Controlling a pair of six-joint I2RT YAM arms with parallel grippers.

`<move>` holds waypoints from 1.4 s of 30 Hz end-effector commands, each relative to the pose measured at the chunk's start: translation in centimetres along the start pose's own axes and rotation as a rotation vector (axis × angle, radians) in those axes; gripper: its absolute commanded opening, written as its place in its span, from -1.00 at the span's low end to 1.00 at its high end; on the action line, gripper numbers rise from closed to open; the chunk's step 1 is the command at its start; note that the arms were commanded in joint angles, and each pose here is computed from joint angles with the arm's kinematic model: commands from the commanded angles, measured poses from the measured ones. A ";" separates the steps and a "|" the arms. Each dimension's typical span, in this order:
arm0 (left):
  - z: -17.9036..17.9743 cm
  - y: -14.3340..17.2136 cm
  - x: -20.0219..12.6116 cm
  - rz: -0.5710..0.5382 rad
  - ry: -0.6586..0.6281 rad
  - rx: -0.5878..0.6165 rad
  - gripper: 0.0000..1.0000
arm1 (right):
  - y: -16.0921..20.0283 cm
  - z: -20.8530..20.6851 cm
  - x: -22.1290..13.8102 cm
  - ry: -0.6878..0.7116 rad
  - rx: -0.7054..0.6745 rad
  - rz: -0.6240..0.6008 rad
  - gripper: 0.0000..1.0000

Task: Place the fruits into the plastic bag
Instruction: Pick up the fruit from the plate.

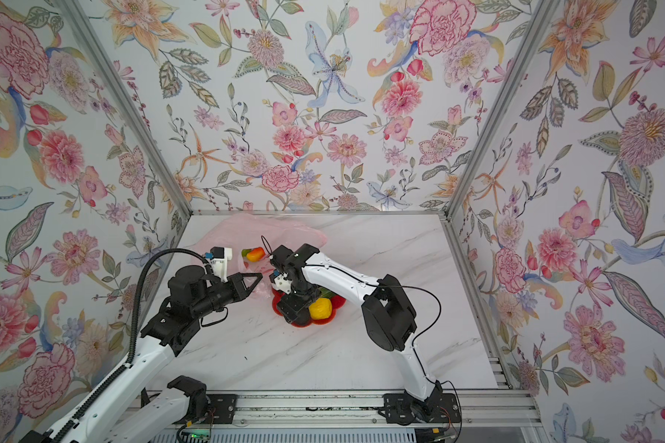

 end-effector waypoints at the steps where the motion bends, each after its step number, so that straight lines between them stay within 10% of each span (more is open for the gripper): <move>1: 0.1 0.2 -0.1 0.006 -0.010 0.014 -1.00 | -0.3 -0.5 0.7 0.015 -0.009 0.014 0.67; 42: 0.2 0.2 -0.3 0.001 -0.026 0.000 -1.00 | -0.4 -1.6 3.0 -0.019 0.009 0.023 0.36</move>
Point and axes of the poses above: each gripper's point midway between its finger pads, its own x axis out along the fingers, its own z axis along the line the jaws close on, y = z × x, the point moved 7 cm from there along -x, back along the fingers
